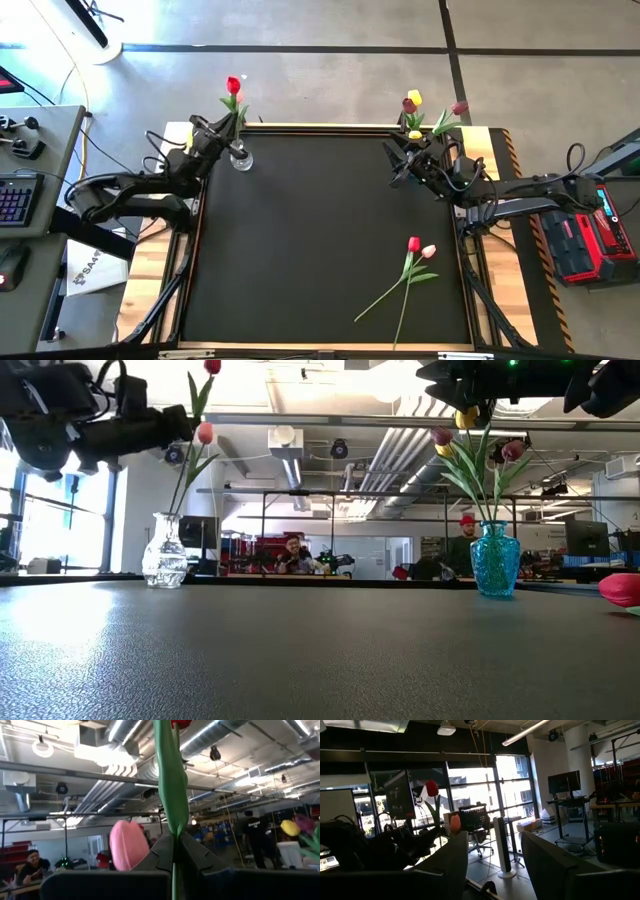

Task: Sort flowers into vase by color
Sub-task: Put the left red flower into the transparent vase, then put the red flower into the transparent vase

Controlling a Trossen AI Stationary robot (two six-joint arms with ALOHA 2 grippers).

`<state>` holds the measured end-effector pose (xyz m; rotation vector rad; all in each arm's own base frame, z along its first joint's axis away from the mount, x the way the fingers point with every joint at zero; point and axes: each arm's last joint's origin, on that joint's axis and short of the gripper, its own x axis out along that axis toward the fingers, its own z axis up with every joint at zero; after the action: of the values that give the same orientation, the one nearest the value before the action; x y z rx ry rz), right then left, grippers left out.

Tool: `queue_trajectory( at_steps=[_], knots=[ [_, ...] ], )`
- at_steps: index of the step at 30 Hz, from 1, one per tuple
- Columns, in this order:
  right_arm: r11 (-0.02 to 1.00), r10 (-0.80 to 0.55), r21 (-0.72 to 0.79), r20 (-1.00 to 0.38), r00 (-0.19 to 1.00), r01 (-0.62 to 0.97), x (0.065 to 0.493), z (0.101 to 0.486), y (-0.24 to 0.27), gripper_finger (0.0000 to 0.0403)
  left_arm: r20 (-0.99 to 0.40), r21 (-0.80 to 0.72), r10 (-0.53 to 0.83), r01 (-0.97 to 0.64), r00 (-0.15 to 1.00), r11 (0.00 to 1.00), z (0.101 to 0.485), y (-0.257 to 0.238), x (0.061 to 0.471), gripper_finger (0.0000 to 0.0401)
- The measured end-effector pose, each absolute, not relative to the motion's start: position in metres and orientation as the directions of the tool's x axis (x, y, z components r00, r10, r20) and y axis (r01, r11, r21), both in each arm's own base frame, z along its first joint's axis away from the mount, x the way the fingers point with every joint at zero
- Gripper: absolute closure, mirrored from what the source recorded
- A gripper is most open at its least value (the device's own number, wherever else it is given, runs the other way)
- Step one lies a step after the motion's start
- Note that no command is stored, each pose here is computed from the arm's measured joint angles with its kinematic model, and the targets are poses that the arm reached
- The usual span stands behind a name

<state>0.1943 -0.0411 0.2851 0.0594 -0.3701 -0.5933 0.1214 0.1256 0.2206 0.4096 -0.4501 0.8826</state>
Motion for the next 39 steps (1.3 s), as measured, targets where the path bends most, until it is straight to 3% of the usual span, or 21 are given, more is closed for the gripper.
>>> queue_trajectory(
  at_steps=[5,10,13,27,35,39],
  knots=[
    [0.829,-0.556,0.158,0.324,0.765,0.536,0.194,0.285,-0.041,0.0231,0.521,0.111,0.676,-0.827,0.521,0.551,0.219,0.130,0.119,0.0401],
    [0.829,-0.556,0.151,0.324,0.765,0.539,0.194,0.285,-0.041,0.0231,0.503,-0.025,0.785,-0.901,0.363,0.433,0.218,0.133,0.115,0.0383],
    [0.828,-0.556,0.134,0.324,0.765,0.545,0.194,0.285,-0.041,0.0231,0.496,-0.064,0.805,-0.910,0.326,0.409,0.218,0.133,0.114,0.0360],
    [0.855,-0.517,0.166,0.349,0.782,0.491,0.201,0.283,-0.041,0.0231,0.479,-0.070,0.813,-0.908,0.332,0.412,0.218,0.133,0.114,0.0243],
    [0.879,-0.472,0.118,0.351,0.809,0.462,0.213,0.274,-0.041,0.0231,0.604,-0.055,0.727,-0.892,0.328,0.448,0.242,0.109,0.108,0.0222],
    [0.881,-0.471,0.151,0.351,0.809,0.448,0.213,0.275,-0.041,0.0231,0.569,-0.021,0.695,-0.837,0.440,0.547,0.243,0.096,0.114,0.0222]
  ],
)
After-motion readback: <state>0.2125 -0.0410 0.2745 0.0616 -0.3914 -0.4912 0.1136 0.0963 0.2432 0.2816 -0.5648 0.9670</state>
